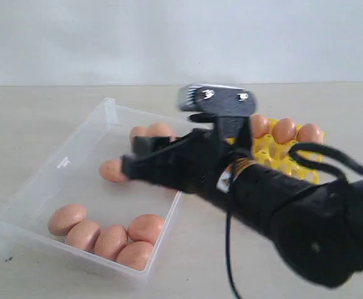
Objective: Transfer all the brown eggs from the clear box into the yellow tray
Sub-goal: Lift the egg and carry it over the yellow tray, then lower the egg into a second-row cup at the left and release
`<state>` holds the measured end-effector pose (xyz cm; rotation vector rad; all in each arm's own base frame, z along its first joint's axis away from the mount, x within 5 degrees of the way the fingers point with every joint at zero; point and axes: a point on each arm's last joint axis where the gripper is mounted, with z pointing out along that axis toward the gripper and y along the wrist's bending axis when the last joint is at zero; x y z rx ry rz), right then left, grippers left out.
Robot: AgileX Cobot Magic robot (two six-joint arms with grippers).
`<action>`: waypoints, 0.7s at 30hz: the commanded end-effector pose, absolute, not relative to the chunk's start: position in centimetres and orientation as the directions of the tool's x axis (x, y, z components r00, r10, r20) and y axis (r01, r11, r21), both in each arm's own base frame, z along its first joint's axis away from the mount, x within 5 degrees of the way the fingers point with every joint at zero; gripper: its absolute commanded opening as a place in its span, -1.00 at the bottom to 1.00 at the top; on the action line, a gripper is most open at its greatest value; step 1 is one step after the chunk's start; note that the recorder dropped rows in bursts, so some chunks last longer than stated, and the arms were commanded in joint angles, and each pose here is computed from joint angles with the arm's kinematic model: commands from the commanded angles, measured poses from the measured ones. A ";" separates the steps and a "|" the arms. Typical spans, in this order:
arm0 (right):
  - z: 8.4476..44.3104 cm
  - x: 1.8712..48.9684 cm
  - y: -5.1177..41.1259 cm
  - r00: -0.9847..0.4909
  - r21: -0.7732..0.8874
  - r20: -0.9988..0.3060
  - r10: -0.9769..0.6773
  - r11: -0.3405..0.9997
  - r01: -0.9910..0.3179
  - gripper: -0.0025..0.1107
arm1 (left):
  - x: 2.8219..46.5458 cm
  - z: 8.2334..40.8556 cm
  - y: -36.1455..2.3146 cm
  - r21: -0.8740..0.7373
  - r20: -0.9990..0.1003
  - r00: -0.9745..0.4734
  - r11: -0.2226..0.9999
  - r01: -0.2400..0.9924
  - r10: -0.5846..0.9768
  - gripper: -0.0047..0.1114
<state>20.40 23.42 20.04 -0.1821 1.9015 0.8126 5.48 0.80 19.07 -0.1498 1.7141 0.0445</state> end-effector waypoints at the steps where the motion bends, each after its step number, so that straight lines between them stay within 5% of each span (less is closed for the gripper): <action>1: 21.1 26.2 17.8 -0.519 0.581 -0.766 0.380 0.755 -0.304 -0.96 | 5.5 19.2 0.8 -0.052 -0.989 -0.135 0.992 -0.118 -0.068 -0.99; 9: 27.1 34.0 10.3 -0.587 0.560 -0.801 0.117 0.492 -0.667 -0.96 | 5.5 19.2 0.8 -0.052 -0.989 -0.135 0.992 -0.118 -0.068 -0.99; 21: 24.0 36.7 10.3 -0.567 0.436 -0.817 -0.107 0.528 -0.729 -0.96 | 5.5 19.3 0.8 -0.052 -0.989 -0.133 0.992 -0.117 -0.068 -0.99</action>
